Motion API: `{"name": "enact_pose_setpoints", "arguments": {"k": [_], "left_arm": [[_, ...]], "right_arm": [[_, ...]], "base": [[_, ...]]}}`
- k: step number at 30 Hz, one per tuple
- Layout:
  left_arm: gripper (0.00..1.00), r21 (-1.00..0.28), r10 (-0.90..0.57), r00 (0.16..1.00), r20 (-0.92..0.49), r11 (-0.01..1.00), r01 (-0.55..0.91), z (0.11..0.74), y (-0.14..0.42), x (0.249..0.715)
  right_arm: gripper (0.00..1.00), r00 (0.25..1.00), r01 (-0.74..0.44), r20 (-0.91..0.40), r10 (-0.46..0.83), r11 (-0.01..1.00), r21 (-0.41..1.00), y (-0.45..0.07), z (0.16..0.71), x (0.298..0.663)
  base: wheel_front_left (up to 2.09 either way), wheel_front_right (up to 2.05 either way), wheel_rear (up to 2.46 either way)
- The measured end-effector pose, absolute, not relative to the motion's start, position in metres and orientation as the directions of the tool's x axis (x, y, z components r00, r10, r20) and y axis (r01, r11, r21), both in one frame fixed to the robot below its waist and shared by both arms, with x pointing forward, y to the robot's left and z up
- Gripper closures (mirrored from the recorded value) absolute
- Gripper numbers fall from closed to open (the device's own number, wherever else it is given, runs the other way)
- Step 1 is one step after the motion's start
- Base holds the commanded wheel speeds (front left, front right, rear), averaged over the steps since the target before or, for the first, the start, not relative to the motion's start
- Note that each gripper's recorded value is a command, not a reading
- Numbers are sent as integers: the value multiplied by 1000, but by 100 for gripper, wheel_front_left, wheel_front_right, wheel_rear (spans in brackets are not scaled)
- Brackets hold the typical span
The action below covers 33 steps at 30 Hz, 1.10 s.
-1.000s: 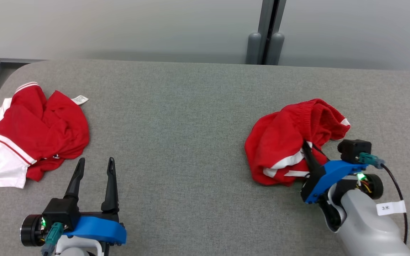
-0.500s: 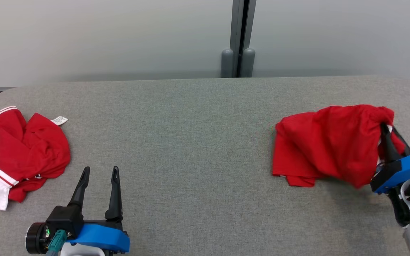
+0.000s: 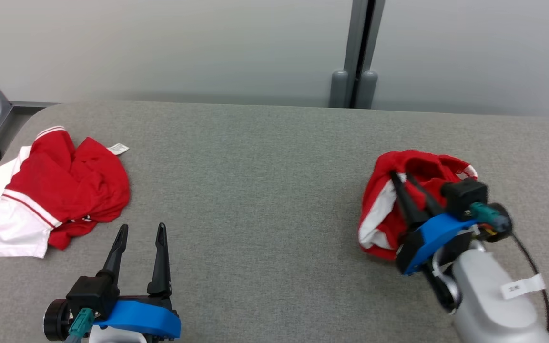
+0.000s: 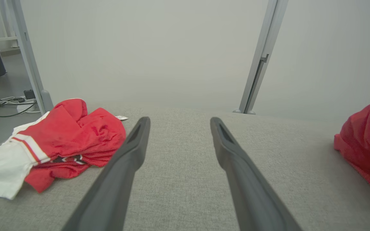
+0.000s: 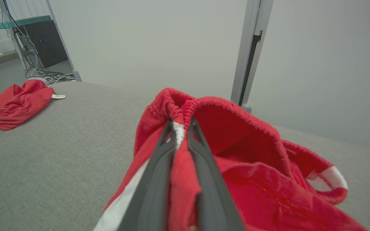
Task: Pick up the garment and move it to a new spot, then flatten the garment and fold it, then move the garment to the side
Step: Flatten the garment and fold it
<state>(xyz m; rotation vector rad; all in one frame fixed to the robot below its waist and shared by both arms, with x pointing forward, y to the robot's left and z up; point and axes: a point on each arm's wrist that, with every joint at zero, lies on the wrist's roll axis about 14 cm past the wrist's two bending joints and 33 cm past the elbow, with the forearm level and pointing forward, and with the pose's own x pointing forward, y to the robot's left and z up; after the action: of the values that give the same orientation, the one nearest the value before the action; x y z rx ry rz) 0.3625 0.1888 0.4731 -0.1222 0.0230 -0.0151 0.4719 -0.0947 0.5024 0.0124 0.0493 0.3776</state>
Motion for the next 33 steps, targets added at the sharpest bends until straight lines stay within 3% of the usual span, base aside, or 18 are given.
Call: {"name": "enact_pose_setpoints", "arguments": {"k": [8, 15, 18, 19, 20, 21, 26, 33], "left_arm": [[0, -135, 50, 998, -44, 989, -55, 467, 206, 349], [0, -139, 78, 995, -67, 986, -87, 460, 213, 345], [0, -143, 73, 995, -70, 986, -82, 459, 211, 347], [0, -147, 68, 995, -72, 986, -78, 459, 209, 348], [0, -148, 63, 995, -73, 986, -73, 458, 207, 349], [0, -149, 57, 996, -74, 987, -68, 458, 205, 350], [0, -152, 27, 997, -73, 988, -38, 457, 196, 357], [0, -144, -3, 998, -59, 990, -6, 461, 186, 366]], "right_arm": [[100, 744, -643, -188, 641, 763, 59, 27, 452, 423], [100, 541, -811, -272, 796, 580, 83, 84, 419, 361], [100, 489, -839, -270, 830, 532, 116, 96, 418, 343], [91, 478, -844, -272, 835, 522, 121, 97, 417, 339], [41, 469, -848, -270, 841, 514, 127, 98, 416, 336], [0, 465, -849, -268, 844, 510, 136, 99, 417, 333], [0, 499, -828, -253, 829, 542, 145, 90, 419, 339], [0, 662, -724, -152, 734, 679, 120, 54, 450, 381]], "base": [[0, 0, 0], [0, 0, 0], [0, 0, 0], [0, 0, 0], [0, 0, 0], [0, 0, 0], [0, 0, 0], [0, 0, 0]]}}
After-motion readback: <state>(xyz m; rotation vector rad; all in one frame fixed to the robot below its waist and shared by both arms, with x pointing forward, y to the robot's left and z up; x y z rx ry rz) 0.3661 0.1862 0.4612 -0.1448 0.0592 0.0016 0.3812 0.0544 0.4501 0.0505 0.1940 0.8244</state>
